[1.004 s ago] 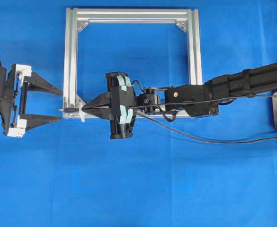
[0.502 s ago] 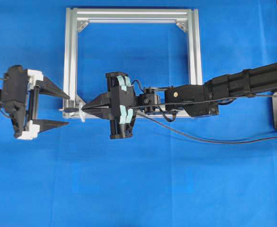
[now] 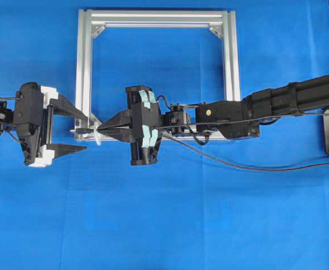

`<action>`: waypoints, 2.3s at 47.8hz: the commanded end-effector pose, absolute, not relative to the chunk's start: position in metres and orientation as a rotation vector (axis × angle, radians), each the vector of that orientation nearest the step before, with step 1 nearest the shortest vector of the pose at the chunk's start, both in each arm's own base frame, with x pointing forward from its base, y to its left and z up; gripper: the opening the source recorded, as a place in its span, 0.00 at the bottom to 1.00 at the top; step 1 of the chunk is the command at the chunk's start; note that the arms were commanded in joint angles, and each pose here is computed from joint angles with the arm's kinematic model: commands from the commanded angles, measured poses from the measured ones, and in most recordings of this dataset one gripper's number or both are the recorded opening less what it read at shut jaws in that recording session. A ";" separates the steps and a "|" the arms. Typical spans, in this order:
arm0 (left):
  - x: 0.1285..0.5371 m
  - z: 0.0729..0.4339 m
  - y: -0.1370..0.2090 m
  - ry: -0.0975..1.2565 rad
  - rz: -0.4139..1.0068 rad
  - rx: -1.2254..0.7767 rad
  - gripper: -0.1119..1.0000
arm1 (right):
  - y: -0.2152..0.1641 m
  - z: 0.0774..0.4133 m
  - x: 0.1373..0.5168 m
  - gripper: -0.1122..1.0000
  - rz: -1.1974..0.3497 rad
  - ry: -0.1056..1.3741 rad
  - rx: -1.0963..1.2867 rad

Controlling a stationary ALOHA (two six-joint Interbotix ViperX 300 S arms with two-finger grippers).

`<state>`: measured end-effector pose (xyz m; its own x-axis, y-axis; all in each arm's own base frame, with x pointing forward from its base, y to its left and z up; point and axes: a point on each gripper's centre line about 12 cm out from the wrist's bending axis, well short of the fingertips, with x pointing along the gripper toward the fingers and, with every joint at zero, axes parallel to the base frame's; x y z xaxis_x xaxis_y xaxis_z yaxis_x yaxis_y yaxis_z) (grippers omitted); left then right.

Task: Insert the wire through the string loop located on the left side.
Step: 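Close the left gripper on the USB plug beyond the loop, then open the right gripper and pull the cable leftward through the loop with the left gripper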

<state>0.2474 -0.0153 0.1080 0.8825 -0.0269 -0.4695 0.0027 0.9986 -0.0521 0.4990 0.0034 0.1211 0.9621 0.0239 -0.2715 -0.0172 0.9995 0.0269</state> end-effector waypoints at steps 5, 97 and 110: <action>0.251 0.113 -0.016 0.462 -0.021 -0.049 0.88 | 0.004 0.140 0.504 0.10 0.022 0.228 0.027; 0.252 0.116 -0.017 0.462 -0.022 -0.050 0.17 | 0.000 0.131 0.501 0.93 -0.013 0.290 0.072; 0.233 0.126 -0.016 0.467 -0.029 -0.055 0.17 | 0.000 0.131 0.501 0.94 -0.015 0.294 0.073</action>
<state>0.2363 -0.0155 0.1168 0.8772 -0.0342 -0.4790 0.0082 0.9984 -0.0564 0.4969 0.0005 0.1146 0.9451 -0.0007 -0.3268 0.0234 0.9976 0.0654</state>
